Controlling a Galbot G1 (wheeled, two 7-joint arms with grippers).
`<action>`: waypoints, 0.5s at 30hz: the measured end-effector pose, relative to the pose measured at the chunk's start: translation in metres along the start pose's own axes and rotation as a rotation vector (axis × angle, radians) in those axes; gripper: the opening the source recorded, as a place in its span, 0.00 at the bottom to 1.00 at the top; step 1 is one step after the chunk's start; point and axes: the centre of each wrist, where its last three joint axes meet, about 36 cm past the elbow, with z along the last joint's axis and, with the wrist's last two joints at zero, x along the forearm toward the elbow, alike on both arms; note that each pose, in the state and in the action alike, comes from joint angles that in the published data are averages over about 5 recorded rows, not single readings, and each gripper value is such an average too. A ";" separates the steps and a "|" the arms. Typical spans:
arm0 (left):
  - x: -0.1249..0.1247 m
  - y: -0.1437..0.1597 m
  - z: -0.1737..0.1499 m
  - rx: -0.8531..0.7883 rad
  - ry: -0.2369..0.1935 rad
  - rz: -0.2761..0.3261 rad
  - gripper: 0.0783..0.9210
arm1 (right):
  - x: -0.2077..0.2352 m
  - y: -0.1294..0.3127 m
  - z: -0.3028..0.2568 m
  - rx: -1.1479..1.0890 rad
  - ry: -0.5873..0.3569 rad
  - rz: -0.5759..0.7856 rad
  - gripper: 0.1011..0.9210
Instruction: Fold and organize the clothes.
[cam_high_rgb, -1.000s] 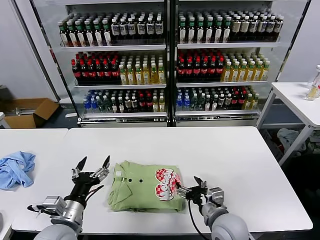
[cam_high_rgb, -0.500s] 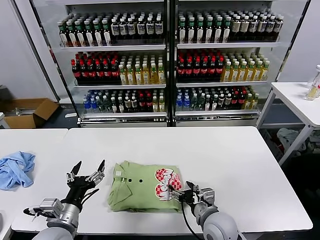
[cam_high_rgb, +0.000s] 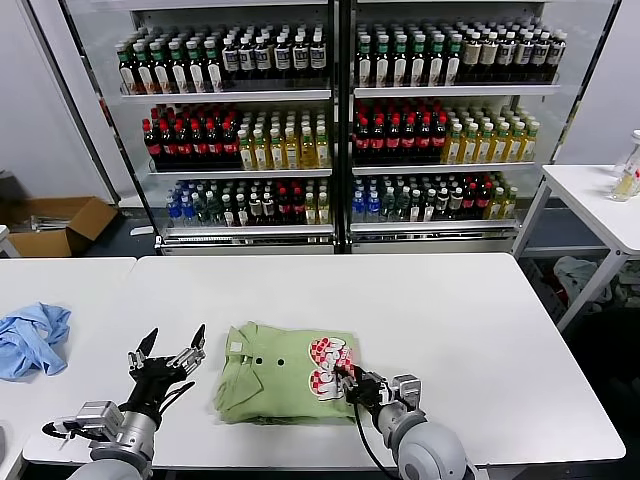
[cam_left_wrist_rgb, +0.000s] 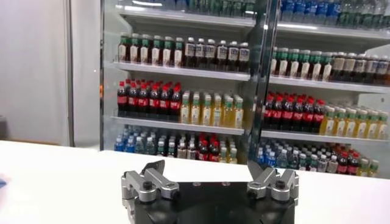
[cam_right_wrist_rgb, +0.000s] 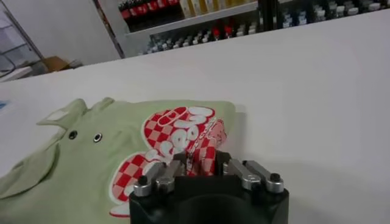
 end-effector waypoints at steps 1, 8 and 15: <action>0.000 0.000 0.000 -0.001 0.000 0.000 0.88 | 0.001 0.000 0.000 0.001 -0.002 0.000 0.24; -0.003 0.003 0.003 -0.021 -0.015 0.006 0.88 | 0.014 -0.005 -0.013 0.037 -0.054 0.007 0.03; -0.007 0.001 0.006 -0.028 -0.024 0.015 0.88 | 0.036 -0.027 -0.031 0.118 -0.111 0.061 0.01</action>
